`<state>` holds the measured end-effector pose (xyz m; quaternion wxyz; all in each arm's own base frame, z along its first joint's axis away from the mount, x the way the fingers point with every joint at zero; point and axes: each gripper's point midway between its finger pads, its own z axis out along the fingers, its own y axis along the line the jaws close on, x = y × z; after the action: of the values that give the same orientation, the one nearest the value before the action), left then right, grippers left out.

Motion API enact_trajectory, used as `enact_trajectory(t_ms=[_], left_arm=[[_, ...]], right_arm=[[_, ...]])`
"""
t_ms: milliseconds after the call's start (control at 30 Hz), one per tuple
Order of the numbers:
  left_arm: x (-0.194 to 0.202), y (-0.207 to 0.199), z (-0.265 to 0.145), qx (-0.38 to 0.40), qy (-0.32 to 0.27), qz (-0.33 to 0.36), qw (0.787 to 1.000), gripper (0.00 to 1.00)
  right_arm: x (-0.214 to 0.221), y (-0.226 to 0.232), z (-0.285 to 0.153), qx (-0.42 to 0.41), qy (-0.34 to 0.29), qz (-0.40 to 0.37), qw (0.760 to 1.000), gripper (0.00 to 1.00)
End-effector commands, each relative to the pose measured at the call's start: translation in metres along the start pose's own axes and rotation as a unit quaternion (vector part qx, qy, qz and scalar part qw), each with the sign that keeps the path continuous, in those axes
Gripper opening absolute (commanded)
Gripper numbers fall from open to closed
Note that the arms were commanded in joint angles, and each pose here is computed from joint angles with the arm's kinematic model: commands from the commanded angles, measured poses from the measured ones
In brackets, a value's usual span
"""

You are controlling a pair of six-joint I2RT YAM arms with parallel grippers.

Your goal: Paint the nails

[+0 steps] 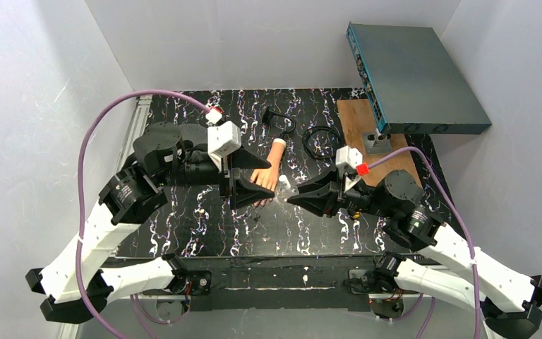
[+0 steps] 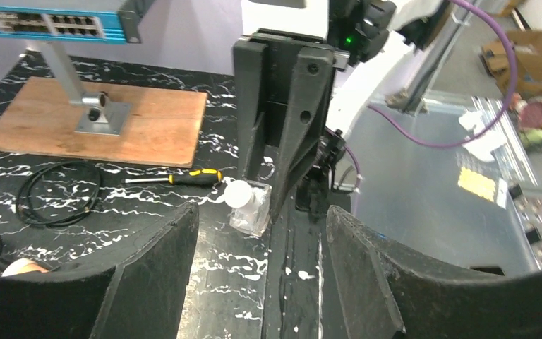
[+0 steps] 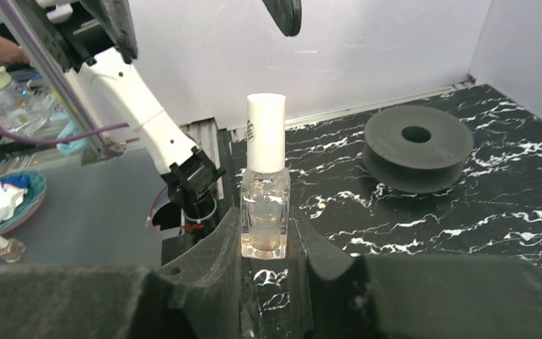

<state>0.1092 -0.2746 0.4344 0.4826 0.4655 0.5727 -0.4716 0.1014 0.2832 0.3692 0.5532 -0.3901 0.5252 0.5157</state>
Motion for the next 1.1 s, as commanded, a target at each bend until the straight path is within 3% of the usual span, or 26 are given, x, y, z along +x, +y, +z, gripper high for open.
enact_trajectory(t_ms=[0, 300, 433, 800, 1067], left_arm=[[0.006, -0.023, -0.005, 0.072, 0.041, 0.024, 0.996, 0.64], [0.022, -0.023, 0.003, 0.098, 0.088, -0.001, 0.991, 0.59], [0.027, -0.017, 0.007, 0.087, 0.098, -0.018, 0.991, 0.45], [0.049, -0.023, 0.002, 0.106, 0.123, -0.016, 0.987, 0.44], [0.058, -0.021, 0.004, 0.108, 0.132, -0.016, 0.985, 0.33]], right_arm=[[-0.02, 0.019, -0.001, -0.046, -0.008, -0.009, 0.999, 0.01], [-0.012, 0.023, -0.001, -0.061, 0.013, -0.01, 0.998, 0.01], [-0.009, 0.025, -0.002, -0.067, 0.025, -0.008, 0.997, 0.01], [0.008, 0.034, -0.005, -0.1, 0.069, -0.001, 0.993, 0.01], [0.006, 0.034, 0.0, -0.108, 0.071, -0.001, 0.992, 0.01]])
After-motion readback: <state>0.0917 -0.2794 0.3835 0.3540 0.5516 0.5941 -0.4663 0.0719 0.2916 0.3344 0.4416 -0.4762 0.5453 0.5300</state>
